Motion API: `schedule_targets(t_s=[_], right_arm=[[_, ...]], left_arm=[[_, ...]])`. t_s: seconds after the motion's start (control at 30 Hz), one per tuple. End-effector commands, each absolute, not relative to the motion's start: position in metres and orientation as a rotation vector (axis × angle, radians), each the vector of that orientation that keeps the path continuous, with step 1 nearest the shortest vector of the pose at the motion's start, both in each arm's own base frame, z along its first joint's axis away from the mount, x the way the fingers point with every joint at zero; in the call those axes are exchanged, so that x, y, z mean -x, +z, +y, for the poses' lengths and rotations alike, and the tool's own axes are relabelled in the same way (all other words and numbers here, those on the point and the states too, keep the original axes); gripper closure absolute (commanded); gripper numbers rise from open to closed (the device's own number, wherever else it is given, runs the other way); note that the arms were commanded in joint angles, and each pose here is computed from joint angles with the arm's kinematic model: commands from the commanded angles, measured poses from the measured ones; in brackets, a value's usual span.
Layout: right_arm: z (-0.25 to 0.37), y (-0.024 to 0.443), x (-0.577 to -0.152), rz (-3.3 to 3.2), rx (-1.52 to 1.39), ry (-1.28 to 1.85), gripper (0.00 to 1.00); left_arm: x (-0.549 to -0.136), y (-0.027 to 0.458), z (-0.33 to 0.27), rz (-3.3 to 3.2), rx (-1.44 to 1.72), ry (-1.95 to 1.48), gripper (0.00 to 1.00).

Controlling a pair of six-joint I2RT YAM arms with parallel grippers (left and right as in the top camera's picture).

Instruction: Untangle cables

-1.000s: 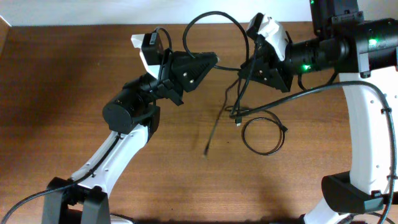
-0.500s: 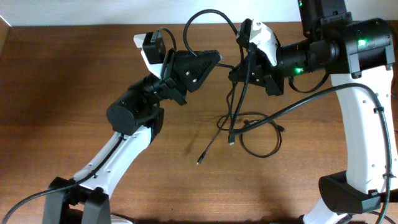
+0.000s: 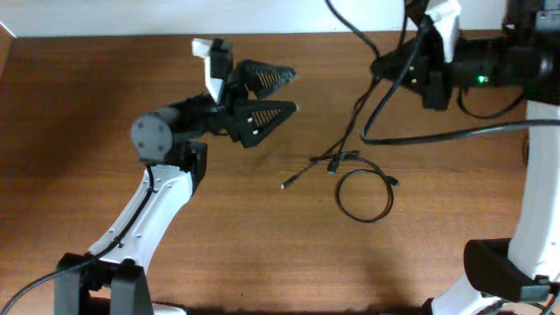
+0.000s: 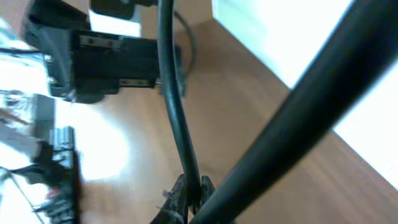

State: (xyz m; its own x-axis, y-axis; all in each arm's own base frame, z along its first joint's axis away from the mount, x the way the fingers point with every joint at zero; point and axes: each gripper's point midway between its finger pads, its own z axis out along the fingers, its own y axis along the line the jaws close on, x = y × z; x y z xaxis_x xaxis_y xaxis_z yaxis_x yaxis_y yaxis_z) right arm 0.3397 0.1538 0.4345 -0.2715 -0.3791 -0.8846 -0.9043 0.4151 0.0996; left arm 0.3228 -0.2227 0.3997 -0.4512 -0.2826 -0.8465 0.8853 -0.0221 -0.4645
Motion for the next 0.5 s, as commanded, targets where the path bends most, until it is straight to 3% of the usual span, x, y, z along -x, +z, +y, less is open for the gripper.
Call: schedule_targets(t_s=[0.0, 0.23, 0.47], right_arm=[[0.13, 0.416, -0.35, 1.992, 1.064, 0.55, 0.96], [0.128, 0.361, -0.388, 2.131, 1.056, 0.592, 0.96], [0.084, 0.372, -0.41, 2.176, 0.866, 0.423, 0.96]], left_arm=[[-0.303, 0.388, -0.226, 1.394, -0.847, -1.64, 0.01], [-0.295, 0.383, -0.228, 1.412, -0.908, -1.649, 0.01], [-0.28, 0.37, -0.228, 1.434, -1.047, -1.644, 0.01]])
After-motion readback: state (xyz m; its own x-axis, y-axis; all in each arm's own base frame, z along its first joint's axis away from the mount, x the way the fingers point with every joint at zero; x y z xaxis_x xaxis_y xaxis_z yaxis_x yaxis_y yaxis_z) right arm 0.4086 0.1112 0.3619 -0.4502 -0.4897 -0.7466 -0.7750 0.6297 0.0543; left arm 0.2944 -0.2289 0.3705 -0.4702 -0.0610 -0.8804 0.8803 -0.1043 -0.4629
